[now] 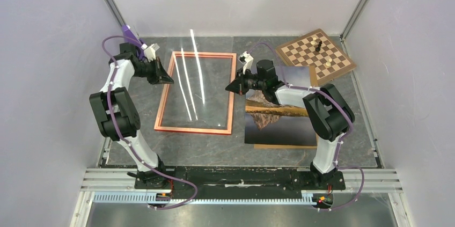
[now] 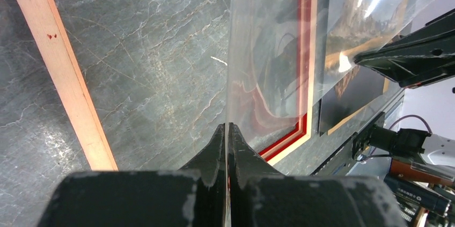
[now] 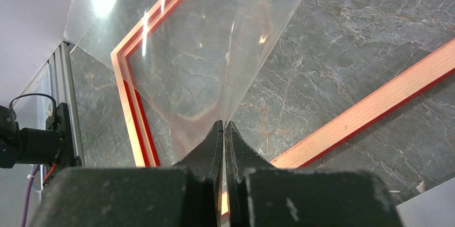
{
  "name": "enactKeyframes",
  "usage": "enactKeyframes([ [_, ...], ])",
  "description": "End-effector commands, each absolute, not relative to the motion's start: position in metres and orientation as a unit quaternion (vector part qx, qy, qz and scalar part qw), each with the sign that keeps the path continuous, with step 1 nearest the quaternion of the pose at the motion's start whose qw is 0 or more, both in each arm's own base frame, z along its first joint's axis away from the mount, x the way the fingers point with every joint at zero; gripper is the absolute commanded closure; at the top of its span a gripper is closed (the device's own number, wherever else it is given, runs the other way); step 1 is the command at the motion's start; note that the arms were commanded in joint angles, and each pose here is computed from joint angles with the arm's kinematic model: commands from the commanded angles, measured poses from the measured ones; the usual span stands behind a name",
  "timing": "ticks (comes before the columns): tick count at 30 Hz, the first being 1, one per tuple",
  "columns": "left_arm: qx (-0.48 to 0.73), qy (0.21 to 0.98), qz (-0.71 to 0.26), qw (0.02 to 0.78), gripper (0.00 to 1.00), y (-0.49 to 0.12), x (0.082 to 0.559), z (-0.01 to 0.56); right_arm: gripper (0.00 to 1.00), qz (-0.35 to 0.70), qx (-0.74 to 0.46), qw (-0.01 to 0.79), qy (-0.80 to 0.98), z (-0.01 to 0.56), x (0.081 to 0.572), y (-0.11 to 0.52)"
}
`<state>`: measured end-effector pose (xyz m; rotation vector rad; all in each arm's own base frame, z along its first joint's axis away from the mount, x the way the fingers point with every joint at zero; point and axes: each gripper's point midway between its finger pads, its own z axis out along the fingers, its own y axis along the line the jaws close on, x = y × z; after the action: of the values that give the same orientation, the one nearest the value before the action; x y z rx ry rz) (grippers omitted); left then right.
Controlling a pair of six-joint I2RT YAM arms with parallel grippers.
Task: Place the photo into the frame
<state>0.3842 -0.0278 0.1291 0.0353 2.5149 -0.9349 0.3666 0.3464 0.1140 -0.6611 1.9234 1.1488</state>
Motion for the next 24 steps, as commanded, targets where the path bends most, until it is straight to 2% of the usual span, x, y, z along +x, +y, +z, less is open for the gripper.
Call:
enactKeyframes([
  [1,0.019,0.9,-0.356,0.252,0.98,-0.036,0.393,0.166,1.0,0.461,-0.282,0.407,0.736,0.14,0.365,0.357],
  [14,-0.006,0.886,-0.404,0.226,0.98,-0.051,0.378,0.178,1.0,0.454,-0.27,0.414,0.741,0.153,0.376,0.342],
  [24,-0.019,0.885,-0.398,0.242,0.98,-0.05,0.381,0.199,1.0,0.464,-0.257,0.404,0.745,0.161,0.387,0.341],
])
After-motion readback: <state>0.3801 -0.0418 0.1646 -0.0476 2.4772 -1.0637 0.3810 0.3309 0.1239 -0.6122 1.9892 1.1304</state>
